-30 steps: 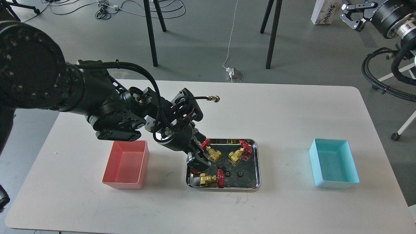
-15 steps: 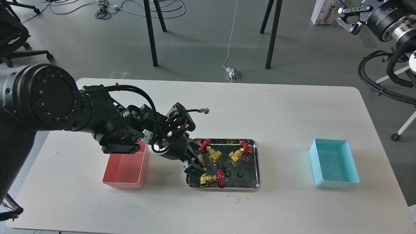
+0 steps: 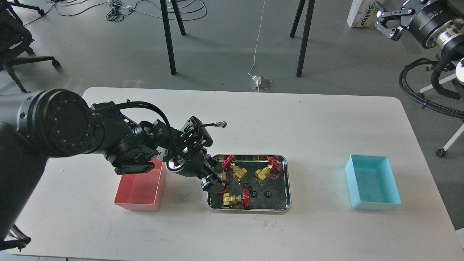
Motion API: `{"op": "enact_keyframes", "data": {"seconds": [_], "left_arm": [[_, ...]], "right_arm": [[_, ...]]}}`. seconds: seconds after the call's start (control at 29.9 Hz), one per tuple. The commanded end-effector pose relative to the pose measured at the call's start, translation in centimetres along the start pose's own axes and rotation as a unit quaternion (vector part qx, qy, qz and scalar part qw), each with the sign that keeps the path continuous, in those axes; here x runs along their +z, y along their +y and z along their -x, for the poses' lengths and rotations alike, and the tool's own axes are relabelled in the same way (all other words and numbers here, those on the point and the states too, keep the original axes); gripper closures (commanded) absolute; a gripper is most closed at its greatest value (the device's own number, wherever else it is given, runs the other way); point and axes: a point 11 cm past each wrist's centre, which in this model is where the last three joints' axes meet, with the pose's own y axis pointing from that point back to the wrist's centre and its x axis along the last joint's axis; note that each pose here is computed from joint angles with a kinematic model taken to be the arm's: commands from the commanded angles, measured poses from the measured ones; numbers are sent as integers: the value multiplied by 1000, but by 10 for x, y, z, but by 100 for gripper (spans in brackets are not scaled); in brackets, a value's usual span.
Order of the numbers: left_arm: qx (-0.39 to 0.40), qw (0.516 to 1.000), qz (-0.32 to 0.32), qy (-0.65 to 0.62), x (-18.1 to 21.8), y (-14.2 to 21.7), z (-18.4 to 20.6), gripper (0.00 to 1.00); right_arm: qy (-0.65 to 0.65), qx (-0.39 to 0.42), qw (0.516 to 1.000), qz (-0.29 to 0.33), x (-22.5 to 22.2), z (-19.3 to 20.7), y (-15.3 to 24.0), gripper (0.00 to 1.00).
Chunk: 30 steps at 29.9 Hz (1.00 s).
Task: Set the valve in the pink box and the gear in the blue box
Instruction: 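Lower the left gripper onto a red-handled brass valve and grasp it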
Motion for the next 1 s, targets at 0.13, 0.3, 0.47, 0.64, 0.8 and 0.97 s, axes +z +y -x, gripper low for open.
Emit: {"op": "enact_keyframes", "data": {"seconds": [0.13,0.3,0.47,0.64,0.8,0.97], "left_arm": [[-2,1000,1,-1,0,-1,2,33],[-11,1000,6,-8,2,-3,9,37],[-10,1000,7,-8,3,-4,9,38],[-7,1000,8,-8,4,-4,7,47],[-6,1000,7,-7,3,-4,7,53],[4,1000,7,-13,3,-4,5,64]], "right_arm": [[-1,0,1000,1,1,0,0,0],[-1,2,1000,3,4,-2,1,0],[-2,3,1000,3,4,-3,2,0],[-3,7,1000,6,8,-7,4,0],[-3,8,1000,7,9,-8,5,0],[-3,8,1000,7,9,-8,5,0]]}}
